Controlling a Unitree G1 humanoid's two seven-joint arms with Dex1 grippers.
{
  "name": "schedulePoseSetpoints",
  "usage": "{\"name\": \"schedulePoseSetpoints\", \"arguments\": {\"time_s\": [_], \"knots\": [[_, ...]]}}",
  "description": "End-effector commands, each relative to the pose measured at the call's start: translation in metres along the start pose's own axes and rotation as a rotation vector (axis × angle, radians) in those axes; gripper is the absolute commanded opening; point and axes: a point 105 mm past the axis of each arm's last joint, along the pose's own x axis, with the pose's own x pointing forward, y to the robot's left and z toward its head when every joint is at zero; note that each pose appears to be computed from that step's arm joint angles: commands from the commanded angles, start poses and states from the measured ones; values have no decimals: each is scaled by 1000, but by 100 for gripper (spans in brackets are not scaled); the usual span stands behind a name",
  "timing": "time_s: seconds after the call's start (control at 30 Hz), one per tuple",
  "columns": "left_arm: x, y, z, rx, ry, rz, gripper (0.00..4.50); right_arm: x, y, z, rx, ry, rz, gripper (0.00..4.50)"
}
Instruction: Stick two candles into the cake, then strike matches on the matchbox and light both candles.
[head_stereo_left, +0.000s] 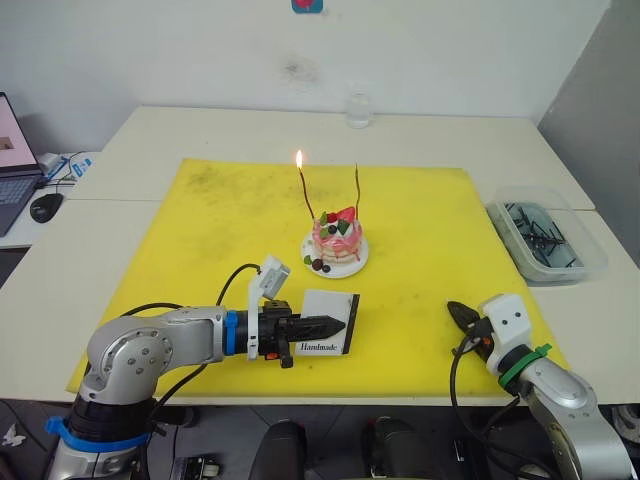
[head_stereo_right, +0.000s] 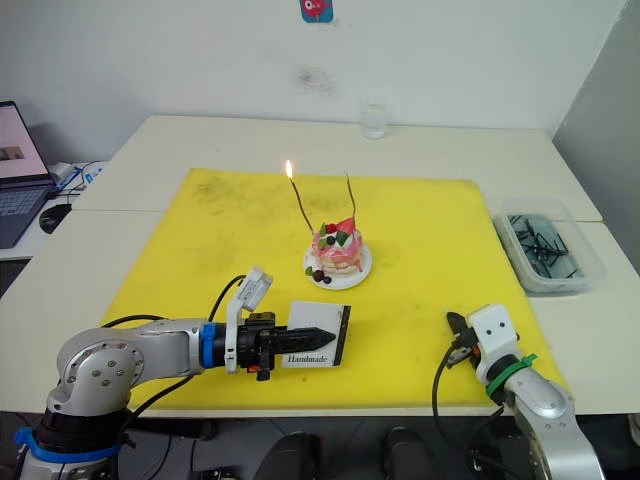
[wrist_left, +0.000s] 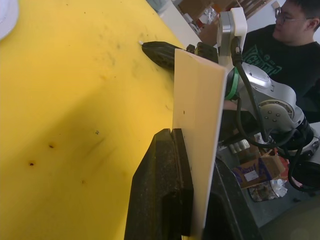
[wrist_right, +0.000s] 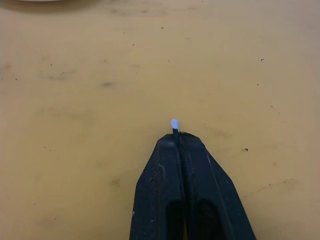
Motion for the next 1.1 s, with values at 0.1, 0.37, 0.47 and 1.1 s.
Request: {"name": "schedulePoseSetpoints", "arguments": {"time_s": [0.1,0.37,0.47,1.1], "knots": [[3,-4,8,29,-28,-20,0,-6,-2,21,-19,-66,6,2],[9,1,29,36,-95,16,0,-17,32,99,-306,-207,303,2],[12,2,35,39,-100,20,0,-20,52,113,-518,-203,476,2],[22,-4,45,59,-98,-13,0,15,78,125,-791,-199,632,2]]}}
